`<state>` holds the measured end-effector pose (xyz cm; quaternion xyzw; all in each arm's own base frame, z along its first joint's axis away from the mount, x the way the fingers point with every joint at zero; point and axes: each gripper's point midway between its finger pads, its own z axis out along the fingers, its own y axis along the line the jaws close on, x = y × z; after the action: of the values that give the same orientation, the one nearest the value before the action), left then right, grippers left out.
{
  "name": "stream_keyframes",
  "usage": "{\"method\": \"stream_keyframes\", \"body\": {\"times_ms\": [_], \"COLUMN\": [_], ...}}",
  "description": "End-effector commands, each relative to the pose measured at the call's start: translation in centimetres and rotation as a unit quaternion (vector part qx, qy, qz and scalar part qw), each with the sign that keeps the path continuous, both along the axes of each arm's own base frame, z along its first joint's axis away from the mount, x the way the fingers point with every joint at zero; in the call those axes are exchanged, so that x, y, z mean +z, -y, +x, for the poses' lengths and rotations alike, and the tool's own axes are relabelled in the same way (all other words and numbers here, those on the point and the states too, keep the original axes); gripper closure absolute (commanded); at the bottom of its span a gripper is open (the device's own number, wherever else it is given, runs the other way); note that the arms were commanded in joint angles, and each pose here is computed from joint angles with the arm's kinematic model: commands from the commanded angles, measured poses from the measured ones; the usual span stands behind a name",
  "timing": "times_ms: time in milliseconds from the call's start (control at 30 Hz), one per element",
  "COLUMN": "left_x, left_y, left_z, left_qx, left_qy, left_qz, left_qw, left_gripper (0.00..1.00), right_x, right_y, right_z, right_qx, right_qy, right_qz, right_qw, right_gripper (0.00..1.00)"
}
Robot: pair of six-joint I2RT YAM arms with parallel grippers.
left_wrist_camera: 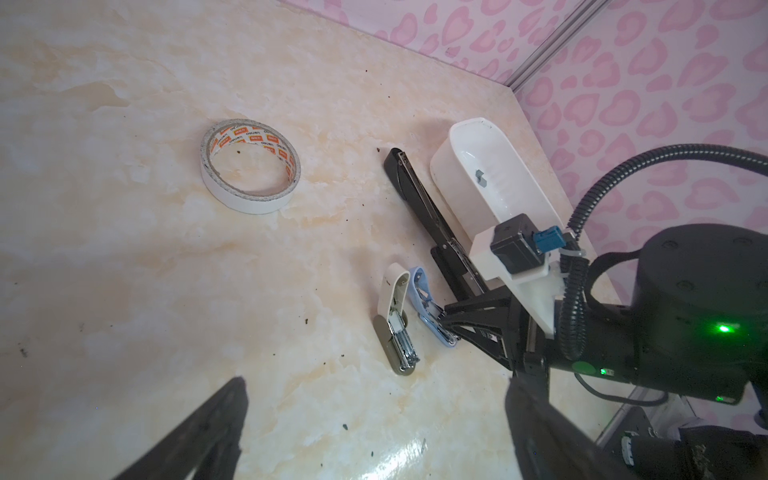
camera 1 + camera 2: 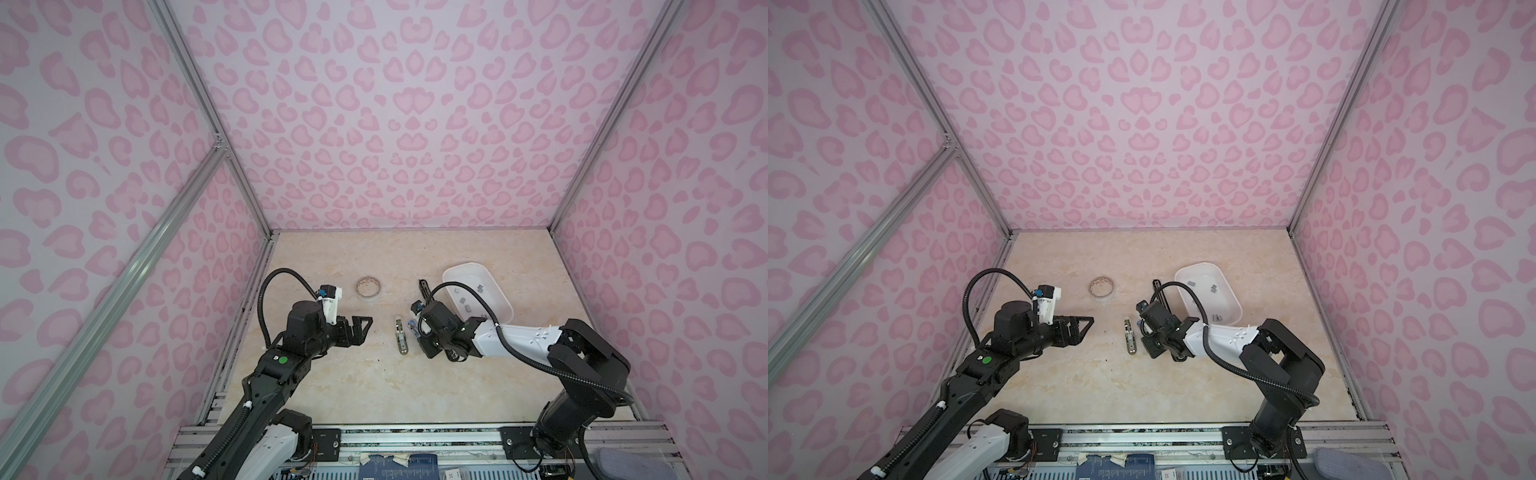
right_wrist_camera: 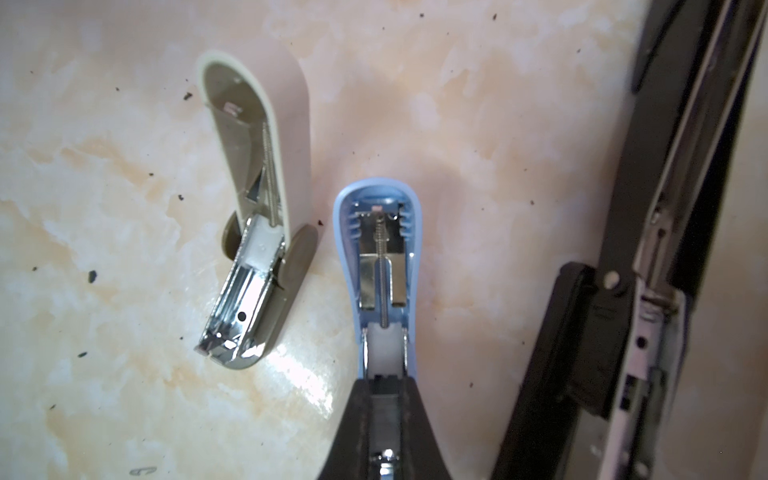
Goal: Load the staples into the stapler
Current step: 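Lower the grey staple strip into the open light-blue stapler's channel with the right gripper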
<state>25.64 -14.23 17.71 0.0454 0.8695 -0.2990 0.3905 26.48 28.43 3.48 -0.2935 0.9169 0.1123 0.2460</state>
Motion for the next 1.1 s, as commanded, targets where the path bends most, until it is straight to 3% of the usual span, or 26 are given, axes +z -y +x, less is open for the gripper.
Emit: {"method": "stream_keyframes", "body": {"times_ms": [0, 733, 1067], "left_x": [0.7, 0.7, 0.5], "left_y": [0.1, 0.2, 0.3], "left_z": [0.5, 0.5, 0.5], "left_qx": [-0.001, -0.003, -0.004], "left_qy": [0.02, 0.02, 0.018], "left_qz": [-0.003, -0.004, -0.004], "left_qw": [1.0, 1.0, 1.0], "left_gripper": [0.02, 0.02, 0.02], "right_x": [-0.5, -0.9, -0.3], "right_y": [0.2, 0.9, 1.1], "right_z": [-0.4, -1.8, -2.0], "right_qx": [-0.007, -0.016, -0.02], "right_qy": [-0.007, -0.013, -0.006], "right_qz": [-0.002, -0.009, -0.006], "right_qw": [1.0, 1.0, 1.0], "right_gripper": [0.95, 0.91, 0.79]}}
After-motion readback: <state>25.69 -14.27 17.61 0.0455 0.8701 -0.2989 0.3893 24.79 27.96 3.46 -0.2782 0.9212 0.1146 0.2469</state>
